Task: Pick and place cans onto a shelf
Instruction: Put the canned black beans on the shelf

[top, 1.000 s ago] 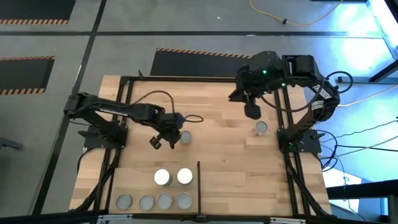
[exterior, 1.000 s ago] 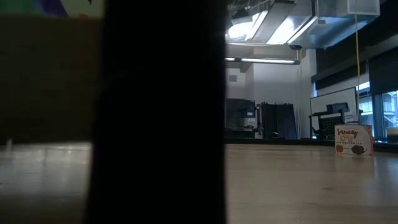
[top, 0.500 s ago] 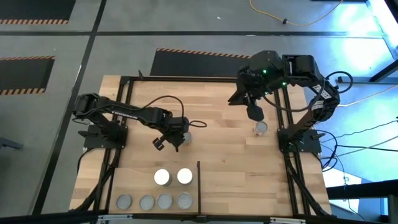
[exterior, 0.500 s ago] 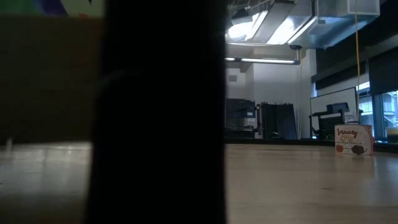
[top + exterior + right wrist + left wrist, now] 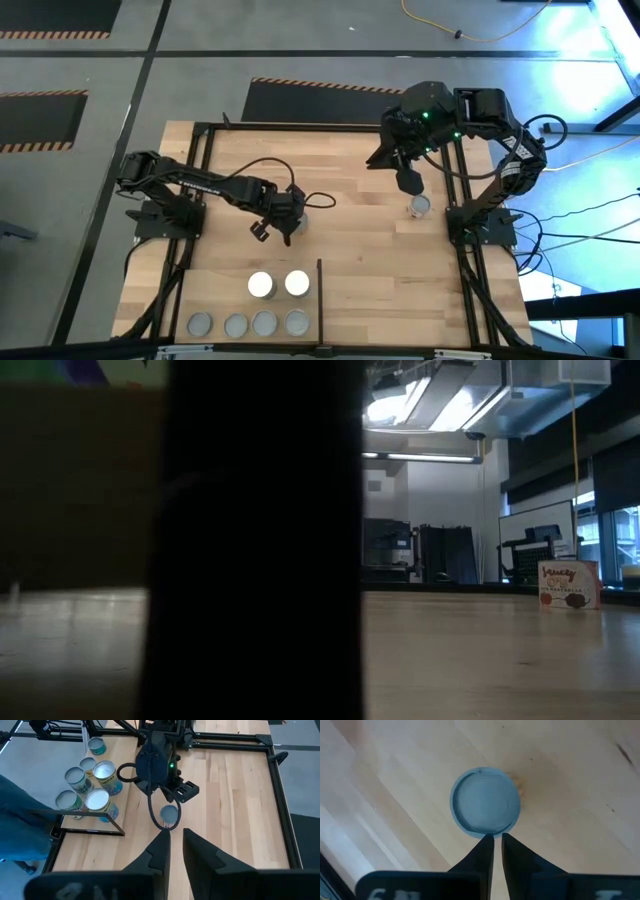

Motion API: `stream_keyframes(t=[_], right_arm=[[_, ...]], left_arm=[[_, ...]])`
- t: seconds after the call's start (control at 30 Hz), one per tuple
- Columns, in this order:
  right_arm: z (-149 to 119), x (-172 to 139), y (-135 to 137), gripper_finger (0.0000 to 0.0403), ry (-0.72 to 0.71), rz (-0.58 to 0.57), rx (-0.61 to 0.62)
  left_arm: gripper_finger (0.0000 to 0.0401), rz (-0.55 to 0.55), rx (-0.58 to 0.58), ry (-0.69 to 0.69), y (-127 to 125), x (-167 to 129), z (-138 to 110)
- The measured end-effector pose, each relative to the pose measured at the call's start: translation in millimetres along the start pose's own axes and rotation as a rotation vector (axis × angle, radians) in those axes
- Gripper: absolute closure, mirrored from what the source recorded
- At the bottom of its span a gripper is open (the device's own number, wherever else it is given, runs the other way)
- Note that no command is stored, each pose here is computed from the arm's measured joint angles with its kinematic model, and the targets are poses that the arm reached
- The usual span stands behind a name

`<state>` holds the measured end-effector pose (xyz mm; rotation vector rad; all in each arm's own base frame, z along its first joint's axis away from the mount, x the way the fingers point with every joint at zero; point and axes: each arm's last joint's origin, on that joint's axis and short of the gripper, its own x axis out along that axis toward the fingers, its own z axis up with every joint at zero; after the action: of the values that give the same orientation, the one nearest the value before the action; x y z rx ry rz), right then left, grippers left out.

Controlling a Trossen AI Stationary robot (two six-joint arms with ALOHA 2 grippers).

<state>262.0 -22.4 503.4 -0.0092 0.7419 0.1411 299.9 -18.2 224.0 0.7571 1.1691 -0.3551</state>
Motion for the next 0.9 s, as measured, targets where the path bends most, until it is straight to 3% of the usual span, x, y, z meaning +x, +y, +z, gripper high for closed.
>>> stream_keyframes(t=[0.23, 0.37, 0.67, 0.9], right_arm=[[0.0, 0.0, 0.0, 0.0349, 0.0, 0.0, 0.0], [0.0, 0.0, 0.0, 0.0349, 0.0, 0.0, -0.001], [0.0, 0.2, 0.0, 0.0349, 0.001, 0.0, 0.0], [0.0, 0.2, 0.0, 0.0349, 0.001, 0.0, -0.002]], left_arm=[[0.0386, -0.096, 0.097, -0.094, -3.5, -0.4, 3.3], [0.0394, -0.089, 0.144, -0.111, 0.5, 0.2, 1.6], [0.0396, 0.056, 0.086, -0.084, 8.6, 0.0, 5.5], [0.0385, 0.082, 0.003, -0.095, 8.5, -0.7, 8.8]])
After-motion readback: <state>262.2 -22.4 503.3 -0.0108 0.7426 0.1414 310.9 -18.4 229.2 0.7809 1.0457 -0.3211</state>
